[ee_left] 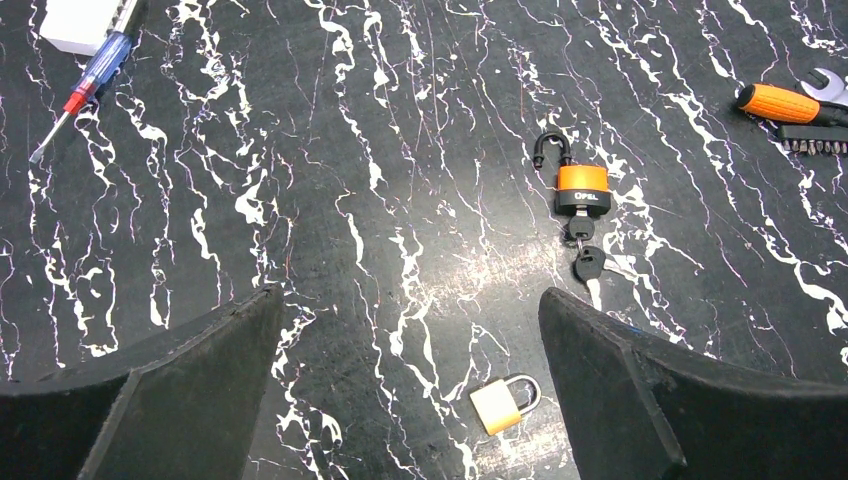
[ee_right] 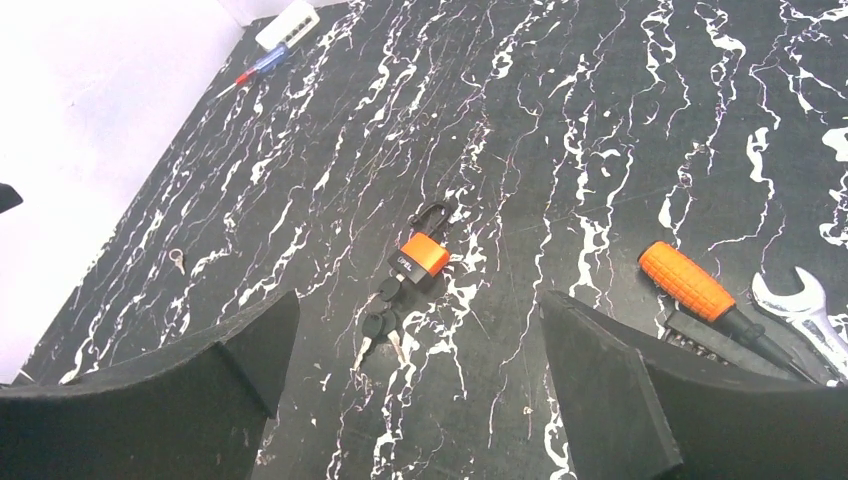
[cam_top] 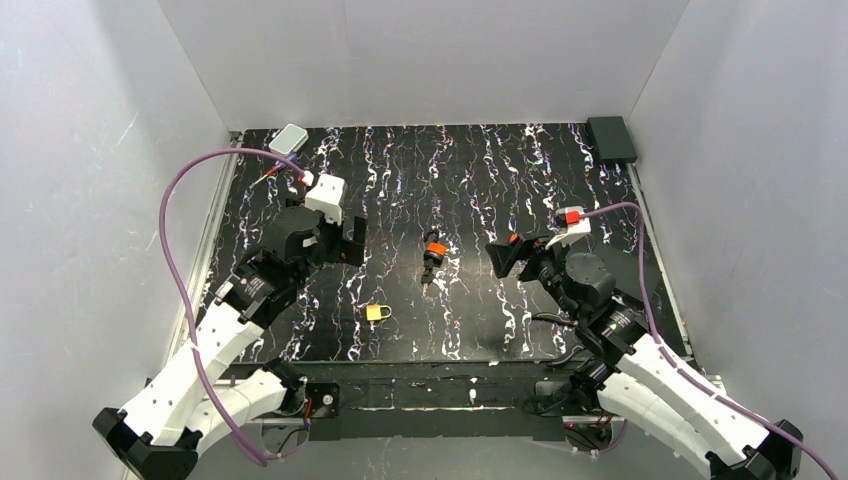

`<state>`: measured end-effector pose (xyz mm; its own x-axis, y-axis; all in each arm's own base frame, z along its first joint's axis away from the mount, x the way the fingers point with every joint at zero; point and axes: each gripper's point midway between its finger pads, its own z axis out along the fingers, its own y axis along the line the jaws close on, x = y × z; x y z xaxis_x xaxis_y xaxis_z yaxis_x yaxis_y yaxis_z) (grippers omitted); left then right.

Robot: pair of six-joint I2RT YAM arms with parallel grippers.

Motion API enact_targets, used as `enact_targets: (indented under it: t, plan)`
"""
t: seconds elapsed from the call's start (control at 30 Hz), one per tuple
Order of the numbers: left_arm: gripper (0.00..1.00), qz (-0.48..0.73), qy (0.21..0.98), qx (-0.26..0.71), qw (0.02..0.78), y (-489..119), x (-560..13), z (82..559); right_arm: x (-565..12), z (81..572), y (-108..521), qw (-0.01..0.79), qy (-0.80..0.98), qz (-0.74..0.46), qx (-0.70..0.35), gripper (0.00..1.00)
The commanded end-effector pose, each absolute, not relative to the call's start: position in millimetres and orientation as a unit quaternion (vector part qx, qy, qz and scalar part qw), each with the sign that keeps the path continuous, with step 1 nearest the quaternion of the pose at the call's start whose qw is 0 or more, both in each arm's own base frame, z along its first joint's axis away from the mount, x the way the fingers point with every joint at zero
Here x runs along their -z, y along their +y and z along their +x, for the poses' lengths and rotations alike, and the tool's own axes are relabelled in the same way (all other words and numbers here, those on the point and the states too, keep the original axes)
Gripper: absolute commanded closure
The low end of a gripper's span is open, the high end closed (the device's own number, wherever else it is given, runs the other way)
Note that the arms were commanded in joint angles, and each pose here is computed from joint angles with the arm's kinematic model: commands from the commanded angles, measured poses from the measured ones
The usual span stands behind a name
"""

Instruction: Unlock with the key

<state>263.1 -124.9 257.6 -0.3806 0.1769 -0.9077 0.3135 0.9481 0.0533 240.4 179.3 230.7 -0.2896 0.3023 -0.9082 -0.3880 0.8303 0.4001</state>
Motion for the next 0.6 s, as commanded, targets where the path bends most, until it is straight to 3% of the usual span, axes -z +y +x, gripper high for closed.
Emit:
enact_targets:
  t: [0.0,0.57]
  plan:
    - [0.02,0.141,0.824,0.053,0.546,-117.8,-260.7,263.1,-237.2,241.1,173.6,0.606,0.737,0.003,-0.3,0.02]
    - [0.02,0.138,0.823,0.047,0.549,-114.5,-261.2,262.9,-228.6,245.4,176.0,0.593,0.751,0.008,-0.291,0.02]
